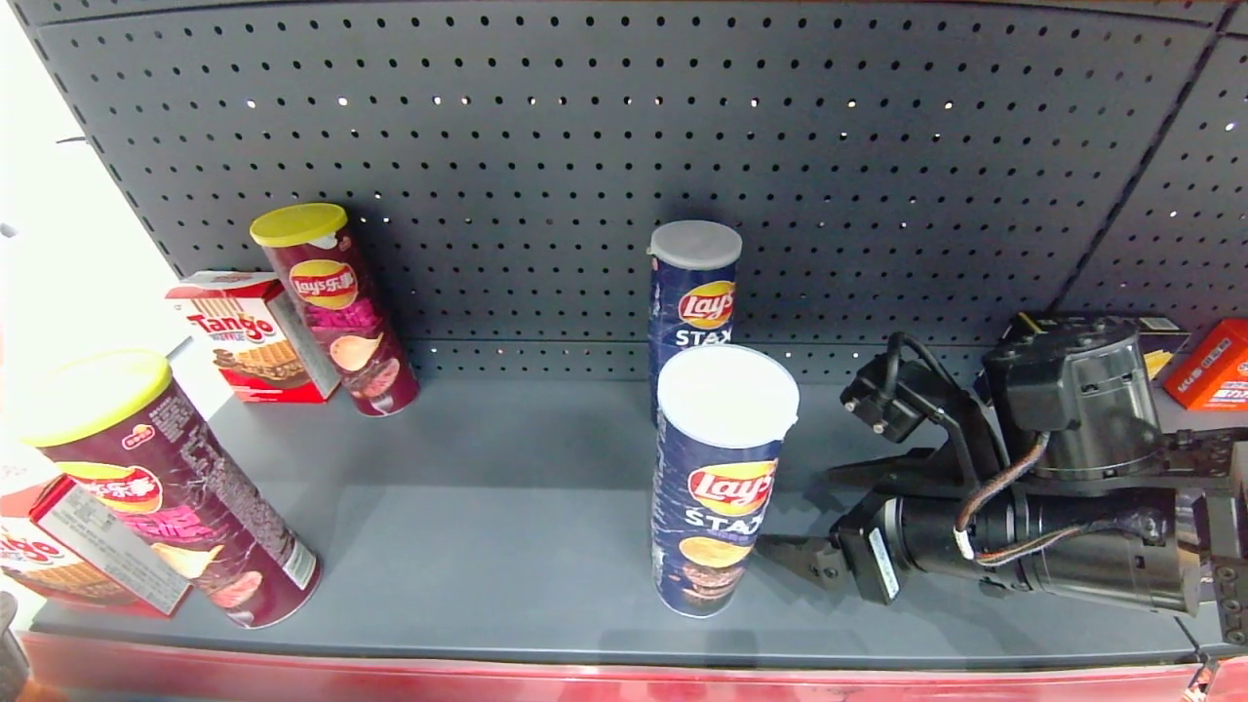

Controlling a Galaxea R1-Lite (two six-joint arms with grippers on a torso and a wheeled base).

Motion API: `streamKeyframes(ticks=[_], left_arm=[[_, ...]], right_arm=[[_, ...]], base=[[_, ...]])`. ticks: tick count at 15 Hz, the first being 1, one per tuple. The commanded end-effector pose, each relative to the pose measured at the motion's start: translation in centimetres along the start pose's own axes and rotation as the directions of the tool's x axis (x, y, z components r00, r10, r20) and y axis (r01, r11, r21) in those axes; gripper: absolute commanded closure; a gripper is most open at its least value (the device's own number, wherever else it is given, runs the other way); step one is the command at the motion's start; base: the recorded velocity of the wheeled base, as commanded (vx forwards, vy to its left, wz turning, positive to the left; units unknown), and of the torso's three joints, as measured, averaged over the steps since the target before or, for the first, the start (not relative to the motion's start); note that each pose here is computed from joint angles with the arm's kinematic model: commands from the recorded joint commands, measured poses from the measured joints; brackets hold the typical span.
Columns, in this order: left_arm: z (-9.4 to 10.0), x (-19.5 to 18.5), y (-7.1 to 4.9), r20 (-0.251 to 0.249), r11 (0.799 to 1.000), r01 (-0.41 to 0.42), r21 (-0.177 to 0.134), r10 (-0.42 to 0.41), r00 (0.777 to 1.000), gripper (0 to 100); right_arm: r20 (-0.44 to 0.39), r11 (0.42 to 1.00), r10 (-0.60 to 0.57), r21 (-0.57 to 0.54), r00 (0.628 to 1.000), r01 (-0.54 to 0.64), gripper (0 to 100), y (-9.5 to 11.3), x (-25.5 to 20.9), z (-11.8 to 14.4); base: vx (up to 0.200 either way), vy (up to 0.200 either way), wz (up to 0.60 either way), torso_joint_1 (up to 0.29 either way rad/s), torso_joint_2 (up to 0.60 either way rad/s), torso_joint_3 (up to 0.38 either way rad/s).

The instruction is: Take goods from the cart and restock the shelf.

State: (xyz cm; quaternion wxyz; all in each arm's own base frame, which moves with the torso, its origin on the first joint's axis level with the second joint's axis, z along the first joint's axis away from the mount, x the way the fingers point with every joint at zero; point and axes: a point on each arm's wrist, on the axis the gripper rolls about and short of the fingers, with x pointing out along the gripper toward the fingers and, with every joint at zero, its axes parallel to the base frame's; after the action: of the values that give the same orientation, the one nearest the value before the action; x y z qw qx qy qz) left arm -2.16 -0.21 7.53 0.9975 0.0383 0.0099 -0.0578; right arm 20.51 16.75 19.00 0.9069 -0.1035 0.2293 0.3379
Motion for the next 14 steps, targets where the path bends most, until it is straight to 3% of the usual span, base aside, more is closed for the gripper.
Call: streamKeyframes(ticks=[1,10,12,14], left_arm=[[0.0,0.0,0.0,-0.002,1.0,-0.001,0.0,0.001,1.0,0],[0.0,0.0,0.0,0.0,1.0,0.0,0.0,0.0,1.0,0],[0.0,0.0,0.0,0.0,1.0,-0.001,0.0,0.001,1.0,0],[0.0,0.0,0.0,-0.002,1.0,-0.001,0.0,0.001,1.0,0]], right_arm=[[0.0,1.0,0.001,-0.001,1.0,-0.001,0,0.0,0.1,0.0],[0.003,1.0,-0.002,0.0,1.0,0.002,0,0.0,-0.1,0.0],[0.036,1.0,-0.016,0.007,0.999,0.015,0,-0.3,-1.0,0.3],[0.15,0.996,-0.089,0.045,0.985,0.083,0,-2.0,-4.5,1.5]], base=[[0.0,0.0,0.0,0.0,0.0,0.0],[0.0,0.0,0.0,0.0,0.0,0.0],[0.0,0.0,0.0,0.0,0.0,0.0],[0.0,0.0,0.0,0.0,0.0,0.0]])
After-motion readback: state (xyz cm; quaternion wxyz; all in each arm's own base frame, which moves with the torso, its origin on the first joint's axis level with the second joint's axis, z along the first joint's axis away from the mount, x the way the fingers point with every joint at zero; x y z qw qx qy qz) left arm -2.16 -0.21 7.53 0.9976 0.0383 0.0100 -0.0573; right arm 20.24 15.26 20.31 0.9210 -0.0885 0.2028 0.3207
